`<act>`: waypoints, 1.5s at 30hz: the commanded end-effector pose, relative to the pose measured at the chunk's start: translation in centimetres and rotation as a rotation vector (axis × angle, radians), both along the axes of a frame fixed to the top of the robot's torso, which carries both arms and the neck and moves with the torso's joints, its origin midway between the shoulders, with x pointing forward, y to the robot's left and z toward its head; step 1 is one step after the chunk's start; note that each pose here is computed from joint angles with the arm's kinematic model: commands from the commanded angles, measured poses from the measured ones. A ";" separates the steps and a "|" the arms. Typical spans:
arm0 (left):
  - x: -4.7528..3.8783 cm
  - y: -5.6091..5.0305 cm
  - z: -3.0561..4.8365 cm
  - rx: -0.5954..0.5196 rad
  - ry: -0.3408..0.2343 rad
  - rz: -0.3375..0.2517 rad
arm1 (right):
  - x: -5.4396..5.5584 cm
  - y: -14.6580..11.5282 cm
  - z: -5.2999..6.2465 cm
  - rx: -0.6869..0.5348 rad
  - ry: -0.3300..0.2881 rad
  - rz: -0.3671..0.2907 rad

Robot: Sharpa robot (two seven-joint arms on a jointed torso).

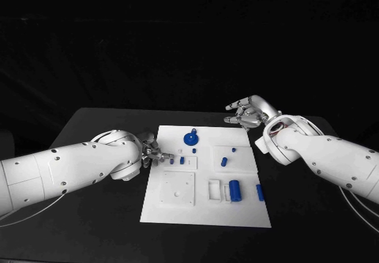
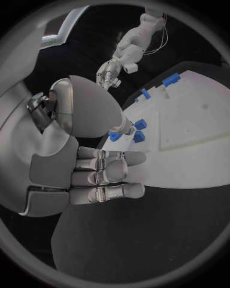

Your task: Assemble the parts on the task board

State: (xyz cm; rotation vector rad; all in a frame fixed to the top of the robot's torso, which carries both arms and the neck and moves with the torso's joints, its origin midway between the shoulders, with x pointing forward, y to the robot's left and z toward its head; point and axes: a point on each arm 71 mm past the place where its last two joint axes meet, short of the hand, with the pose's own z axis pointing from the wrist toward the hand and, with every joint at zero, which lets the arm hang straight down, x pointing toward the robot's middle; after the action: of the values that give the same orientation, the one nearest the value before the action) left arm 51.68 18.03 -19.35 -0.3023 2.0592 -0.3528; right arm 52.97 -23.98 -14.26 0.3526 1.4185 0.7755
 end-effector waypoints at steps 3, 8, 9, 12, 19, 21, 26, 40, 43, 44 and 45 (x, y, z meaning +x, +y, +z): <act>-0.10 -0.5 0.77 -0.101 -0.032 -0.028 | 0.0 0.0 0.0 -0.001 -0.002 0.008; -0.33 -0.8 0.94 -0.105 -0.017 -0.052 | 0.0 0.0 -0.1 -0.002 -0.001 0.007; -0.38 -0.8 0.96 -0.105 -0.015 -0.056 | 0.0 0.0 -0.1 -0.002 0.000 0.006; -0.53 -0.9 1.00 -0.105 -0.009 -0.065 | -0.1 -0.1 -0.1 -0.002 0.000 0.005; -0.78 -1.2 0.82 -0.054 0.025 -0.089 | -0.1 -0.1 0.0 -0.003 0.002 0.005; -0.78 -1.2 0.76 -0.035 0.031 -0.093 | -0.1 -0.1 0.0 -0.003 0.002 0.005; -0.75 -1.2 0.67 0.009 0.038 -0.099 | -0.1 -0.2 0.0 -0.003 0.003 0.004; -0.54 -1.5 0.48 0.051 0.047 -0.110 | -0.1 -0.1 0.0 -0.002 0.002 0.006; -0.45 -1.7 0.45 0.048 0.046 -0.112 | -0.1 -0.1 0.0 -0.002 0.002 0.006; -0.42 -1.8 0.44 0.047 0.046 -0.113 | -0.1 -0.1 0.0 -0.002 0.002 0.006; -0.40 -1.8 0.43 0.045 0.046 -0.114 | -0.1 -0.1 0.0 -0.002 0.002 0.006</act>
State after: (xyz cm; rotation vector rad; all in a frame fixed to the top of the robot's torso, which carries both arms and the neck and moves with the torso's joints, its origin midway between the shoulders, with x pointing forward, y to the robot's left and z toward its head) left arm 51.33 16.44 -18.88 -0.1895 2.1194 -0.3746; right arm 52.88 -24.16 -14.28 0.3545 1.4202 0.7726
